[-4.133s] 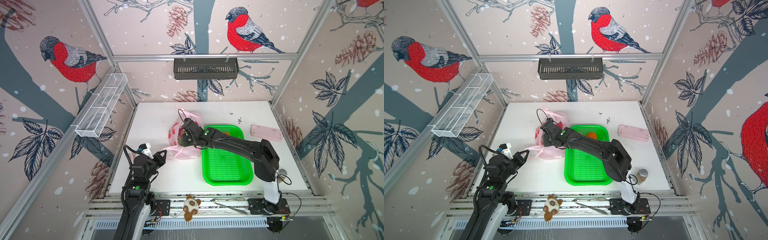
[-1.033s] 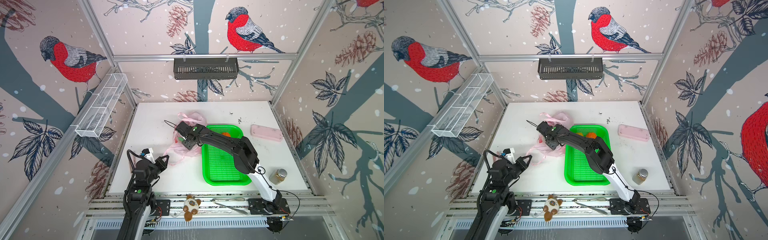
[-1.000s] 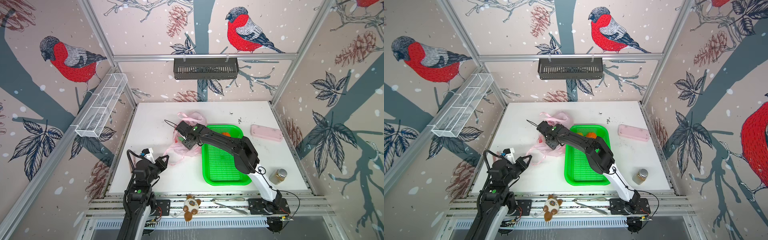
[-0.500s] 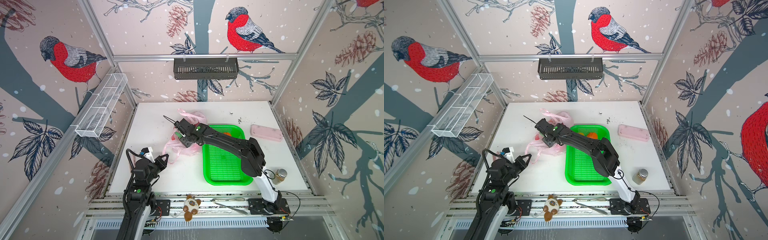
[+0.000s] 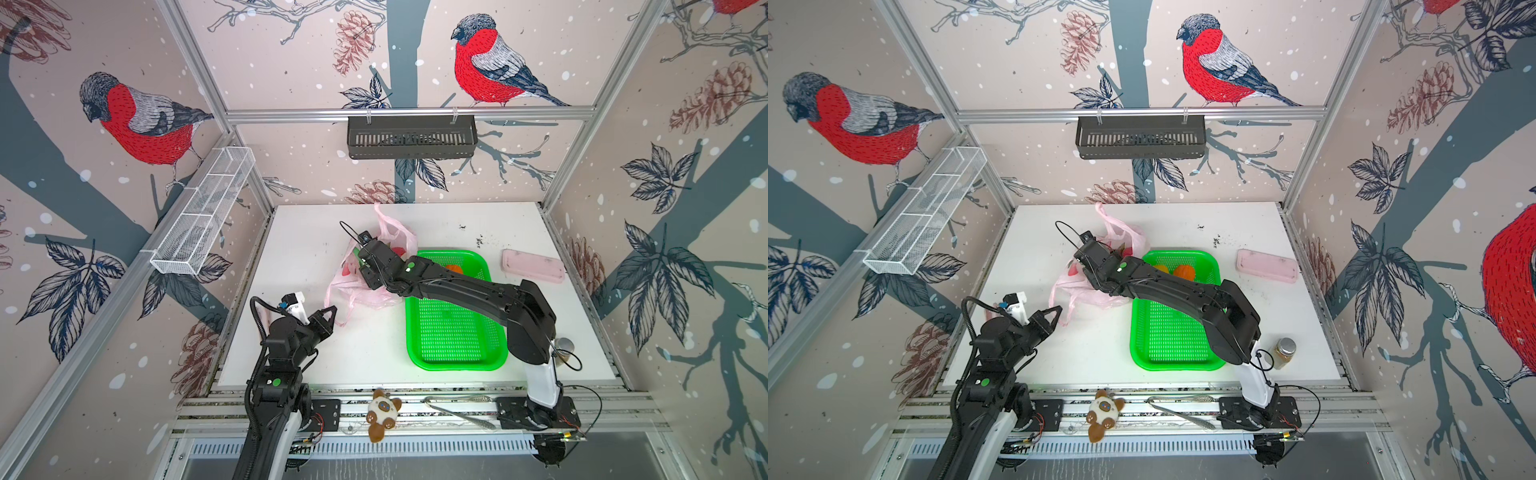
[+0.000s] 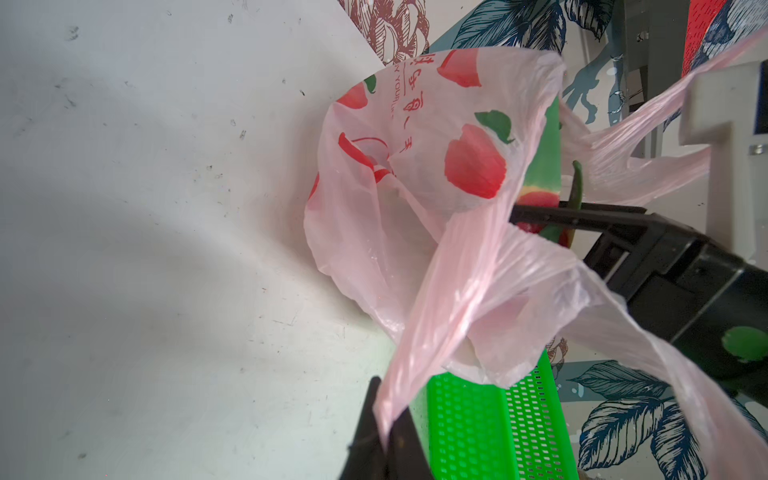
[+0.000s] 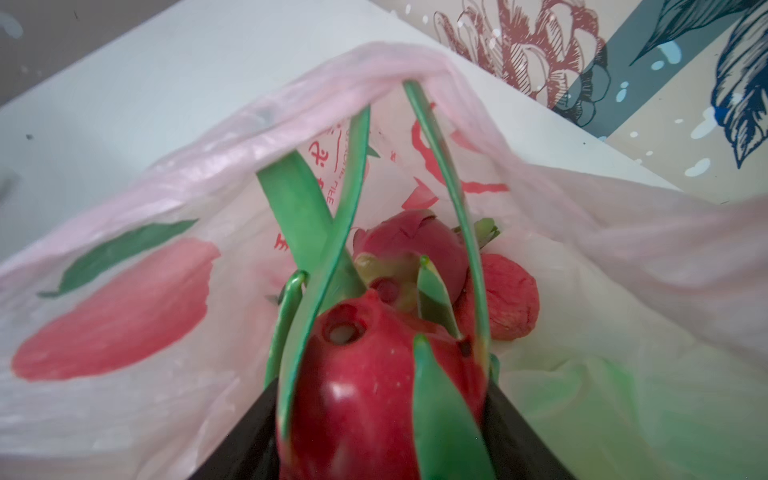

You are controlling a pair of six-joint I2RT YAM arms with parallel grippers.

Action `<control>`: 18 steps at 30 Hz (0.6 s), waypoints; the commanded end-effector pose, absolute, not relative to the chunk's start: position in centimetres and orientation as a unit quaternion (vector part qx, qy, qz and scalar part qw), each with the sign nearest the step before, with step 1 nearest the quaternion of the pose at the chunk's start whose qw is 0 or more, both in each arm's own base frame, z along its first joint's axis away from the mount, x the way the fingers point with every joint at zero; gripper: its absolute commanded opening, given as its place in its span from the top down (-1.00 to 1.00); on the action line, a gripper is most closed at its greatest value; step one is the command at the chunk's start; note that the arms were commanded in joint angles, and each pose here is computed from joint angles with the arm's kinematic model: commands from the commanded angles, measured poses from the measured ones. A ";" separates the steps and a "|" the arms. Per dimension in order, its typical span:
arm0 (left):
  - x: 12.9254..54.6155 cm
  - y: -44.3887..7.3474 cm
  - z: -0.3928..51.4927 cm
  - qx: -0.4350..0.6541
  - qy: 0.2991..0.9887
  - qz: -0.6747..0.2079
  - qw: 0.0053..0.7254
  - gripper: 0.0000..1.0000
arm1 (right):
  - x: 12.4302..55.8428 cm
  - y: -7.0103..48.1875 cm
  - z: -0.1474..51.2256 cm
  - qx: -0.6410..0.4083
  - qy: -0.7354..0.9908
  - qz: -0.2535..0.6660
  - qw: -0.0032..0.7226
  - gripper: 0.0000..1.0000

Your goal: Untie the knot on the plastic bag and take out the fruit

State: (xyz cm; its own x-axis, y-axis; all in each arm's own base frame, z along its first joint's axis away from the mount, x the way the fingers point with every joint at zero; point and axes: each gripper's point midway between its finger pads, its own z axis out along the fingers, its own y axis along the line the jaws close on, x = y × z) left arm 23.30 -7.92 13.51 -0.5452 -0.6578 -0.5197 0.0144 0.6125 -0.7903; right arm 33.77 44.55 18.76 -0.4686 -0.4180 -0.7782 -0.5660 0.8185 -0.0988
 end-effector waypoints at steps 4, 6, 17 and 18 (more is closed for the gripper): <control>23.8 -7.6 14.9 -0.200 0.782 -0.382 0.451 1.00 | 34.3 45.6 22.3 -0.260 0.828 0.117 0.483 0.77; 23.9 -7.5 15.1 -0.199 0.780 -0.381 0.455 1.00 | 34.1 45.6 22.5 -0.263 0.825 0.119 0.485 0.77; 26.9 -6.8 20.2 -0.183 0.752 -0.368 0.514 1.00 | 31.1 45.9 22.7 -0.299 0.809 0.116 0.493 0.77; 27.2 -6.7 20.7 -0.180 0.750 -0.366 0.520 1.00 | 30.9 45.9 22.5 -0.300 0.809 0.114 0.492 0.77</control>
